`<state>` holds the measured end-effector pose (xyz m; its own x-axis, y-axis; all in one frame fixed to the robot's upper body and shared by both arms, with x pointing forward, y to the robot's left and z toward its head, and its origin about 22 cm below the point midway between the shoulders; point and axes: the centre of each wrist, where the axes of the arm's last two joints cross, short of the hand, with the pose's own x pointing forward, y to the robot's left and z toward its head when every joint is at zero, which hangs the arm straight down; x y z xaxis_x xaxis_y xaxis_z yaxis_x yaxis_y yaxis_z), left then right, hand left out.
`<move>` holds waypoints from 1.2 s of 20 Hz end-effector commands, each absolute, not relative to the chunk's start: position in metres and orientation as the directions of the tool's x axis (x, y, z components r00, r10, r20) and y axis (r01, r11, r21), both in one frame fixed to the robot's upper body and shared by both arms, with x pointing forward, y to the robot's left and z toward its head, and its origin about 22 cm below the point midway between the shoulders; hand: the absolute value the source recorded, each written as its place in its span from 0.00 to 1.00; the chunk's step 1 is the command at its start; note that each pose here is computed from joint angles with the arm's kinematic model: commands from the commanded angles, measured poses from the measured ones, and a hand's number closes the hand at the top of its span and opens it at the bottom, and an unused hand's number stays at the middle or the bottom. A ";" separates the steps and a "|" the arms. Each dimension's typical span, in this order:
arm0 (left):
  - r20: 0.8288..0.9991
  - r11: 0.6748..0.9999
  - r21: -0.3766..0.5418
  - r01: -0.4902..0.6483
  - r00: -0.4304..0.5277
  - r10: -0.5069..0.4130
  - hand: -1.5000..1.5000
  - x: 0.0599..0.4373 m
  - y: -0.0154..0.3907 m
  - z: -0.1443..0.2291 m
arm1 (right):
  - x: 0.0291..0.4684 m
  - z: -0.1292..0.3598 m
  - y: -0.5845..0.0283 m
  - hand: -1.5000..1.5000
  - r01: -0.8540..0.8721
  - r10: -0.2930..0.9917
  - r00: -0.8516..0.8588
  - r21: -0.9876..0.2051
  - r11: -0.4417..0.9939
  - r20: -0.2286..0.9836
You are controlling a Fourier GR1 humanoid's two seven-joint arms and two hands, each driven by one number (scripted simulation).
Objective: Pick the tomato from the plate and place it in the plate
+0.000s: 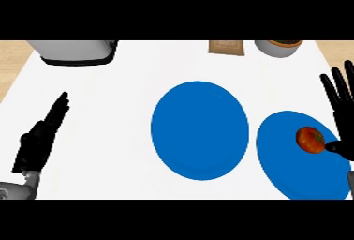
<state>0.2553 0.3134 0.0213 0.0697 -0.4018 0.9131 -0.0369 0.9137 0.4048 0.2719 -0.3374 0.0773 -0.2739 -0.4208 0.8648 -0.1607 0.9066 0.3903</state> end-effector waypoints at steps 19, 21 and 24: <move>0.892 0.888 0.452 -0.087 0.035 -0.451 0.50 0.215 0.332 0.003 | 0.203 0.103 -0.539 0.00 -0.378 0.001 -0.167 -0.065 0.923 0.986; 0.880 0.877 0.474 -0.078 0.035 -0.473 0.50 0.226 0.322 -0.004 | 0.225 0.112 -0.531 0.00 -0.382 0.079 -0.157 -0.134 0.914 0.984; 0.880 0.876 0.475 -0.081 0.037 -0.474 0.50 0.216 0.334 -0.011 | 0.234 0.097 -0.519 0.00 -0.427 0.145 -0.105 -0.176 0.887 0.984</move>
<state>0.2209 0.3320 -0.0029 0.0359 -0.4714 0.8812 -0.0895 0.8767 0.4726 0.2203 -0.5258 0.1035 -0.1072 0.0871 0.9904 -0.3090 0.9439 -0.1165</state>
